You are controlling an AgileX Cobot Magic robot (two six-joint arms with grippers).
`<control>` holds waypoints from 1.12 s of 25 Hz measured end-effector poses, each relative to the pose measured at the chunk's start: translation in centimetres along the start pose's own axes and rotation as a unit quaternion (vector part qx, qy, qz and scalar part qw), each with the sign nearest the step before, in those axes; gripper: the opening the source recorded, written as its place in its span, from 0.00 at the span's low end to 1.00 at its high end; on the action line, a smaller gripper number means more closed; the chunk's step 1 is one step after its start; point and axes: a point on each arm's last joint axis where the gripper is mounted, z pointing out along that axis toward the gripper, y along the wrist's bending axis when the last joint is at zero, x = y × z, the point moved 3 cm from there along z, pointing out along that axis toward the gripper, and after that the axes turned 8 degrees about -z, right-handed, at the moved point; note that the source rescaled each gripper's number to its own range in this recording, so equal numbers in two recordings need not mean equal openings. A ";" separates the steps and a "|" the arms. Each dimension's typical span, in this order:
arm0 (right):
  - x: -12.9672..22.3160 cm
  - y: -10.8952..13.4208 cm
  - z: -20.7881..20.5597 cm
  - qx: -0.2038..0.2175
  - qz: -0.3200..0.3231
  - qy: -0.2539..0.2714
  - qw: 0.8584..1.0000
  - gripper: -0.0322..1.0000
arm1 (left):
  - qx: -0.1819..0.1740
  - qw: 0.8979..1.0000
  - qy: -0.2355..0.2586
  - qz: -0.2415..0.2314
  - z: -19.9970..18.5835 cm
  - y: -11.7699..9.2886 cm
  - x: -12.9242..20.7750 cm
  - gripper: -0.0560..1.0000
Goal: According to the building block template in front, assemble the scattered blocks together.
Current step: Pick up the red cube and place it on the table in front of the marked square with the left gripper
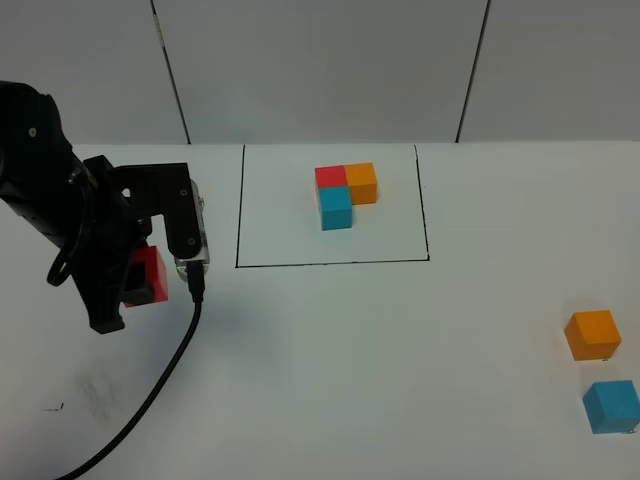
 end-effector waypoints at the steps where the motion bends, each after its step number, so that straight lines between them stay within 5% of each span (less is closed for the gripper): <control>1: 0.0 0.0 0.0 0.000 0.000 0.000 1.000 0.72 | -0.005 1.000 -0.005 0.008 0.0 0.0 -0.3 0.06; 12: 0.0 0.0 0.0 0.000 0.000 0.000 1.000 0.72 | 0.039 0.999 0.002 0.015 4.0 0.5 -6.2 0.06; 18: 0.0 0.0 0.0 0.000 0.000 0.000 1.000 0.72 | 0.066 0.997 0.005 0.050 5.6 -1.5 -9.6 0.06; 28: 0.0 0.0 0.0 0.000 0.000 0.000 1.000 0.72 | 0.058 0.997 0.013 0.041 7.6 -2.3 -10.9 0.06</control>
